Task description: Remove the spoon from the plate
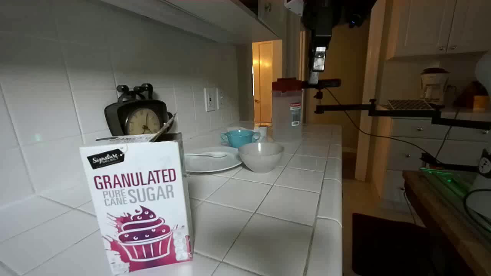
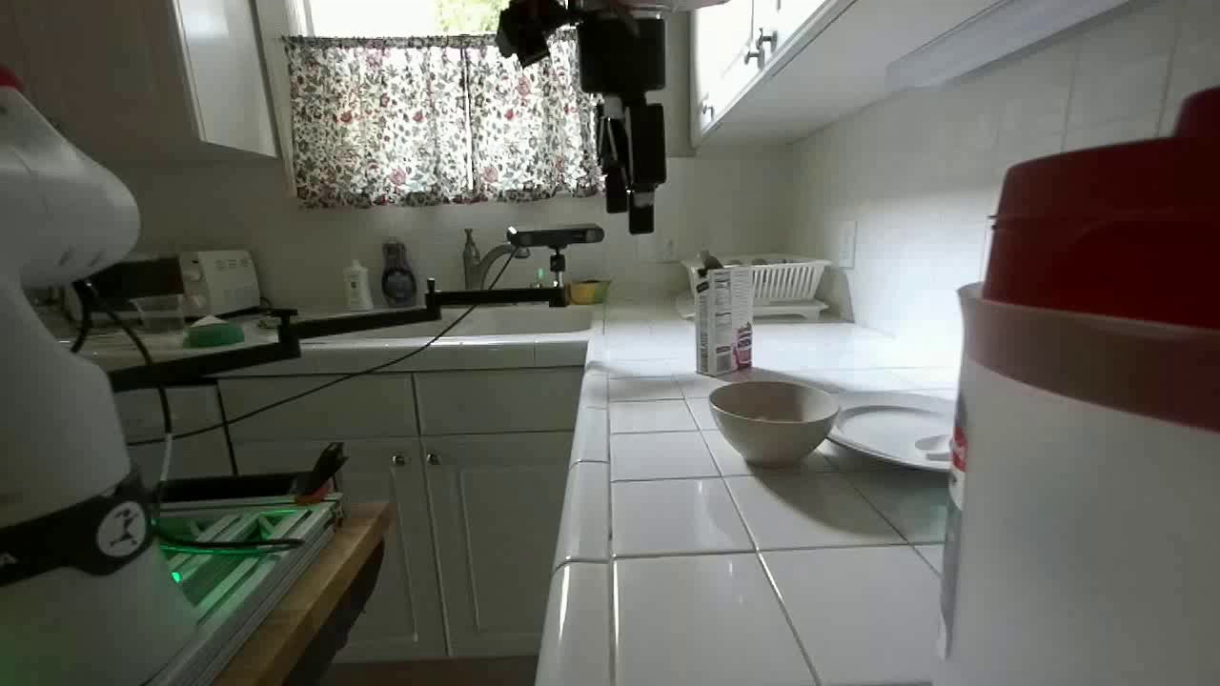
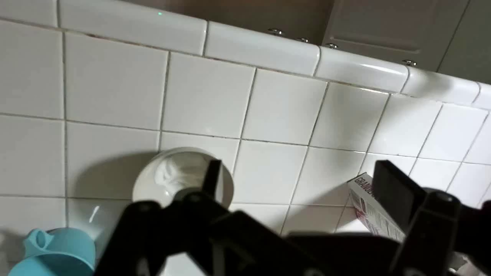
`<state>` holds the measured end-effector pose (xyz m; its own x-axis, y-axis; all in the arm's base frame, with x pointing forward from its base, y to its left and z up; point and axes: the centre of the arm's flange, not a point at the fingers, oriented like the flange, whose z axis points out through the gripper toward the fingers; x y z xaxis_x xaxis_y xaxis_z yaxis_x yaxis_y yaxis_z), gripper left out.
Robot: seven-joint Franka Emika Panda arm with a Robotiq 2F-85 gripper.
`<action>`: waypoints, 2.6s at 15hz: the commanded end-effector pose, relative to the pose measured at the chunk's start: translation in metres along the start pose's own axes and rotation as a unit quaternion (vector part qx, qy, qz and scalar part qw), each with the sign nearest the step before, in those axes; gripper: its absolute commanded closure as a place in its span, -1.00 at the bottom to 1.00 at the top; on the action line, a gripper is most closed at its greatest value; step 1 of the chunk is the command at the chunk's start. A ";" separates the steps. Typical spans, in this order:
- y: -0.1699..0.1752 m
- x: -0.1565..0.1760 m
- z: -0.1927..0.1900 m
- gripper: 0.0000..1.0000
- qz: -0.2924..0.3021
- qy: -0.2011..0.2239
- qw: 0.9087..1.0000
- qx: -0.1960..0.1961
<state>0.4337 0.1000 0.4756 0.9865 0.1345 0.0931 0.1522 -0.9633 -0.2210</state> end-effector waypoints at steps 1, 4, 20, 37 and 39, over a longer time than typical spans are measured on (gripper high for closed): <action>0.000 0.000 0.000 -1.00 0.000 0.000 1.000 0.000; 0.000 0.000 0.000 -1.00 0.000 0.000 1.000 0.000; 0.033 0.055 0.029 -1.00 0.021 0.088 0.996 -0.003; 0.143 0.188 0.104 -1.00 -0.154 0.163 0.965 -0.139; 0.143 0.189 0.104 -1.00 -0.155 0.163 0.964 -0.139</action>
<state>0.6479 0.0114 0.3606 0.8175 0.3902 0.4237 0.3706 -0.9194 0.1316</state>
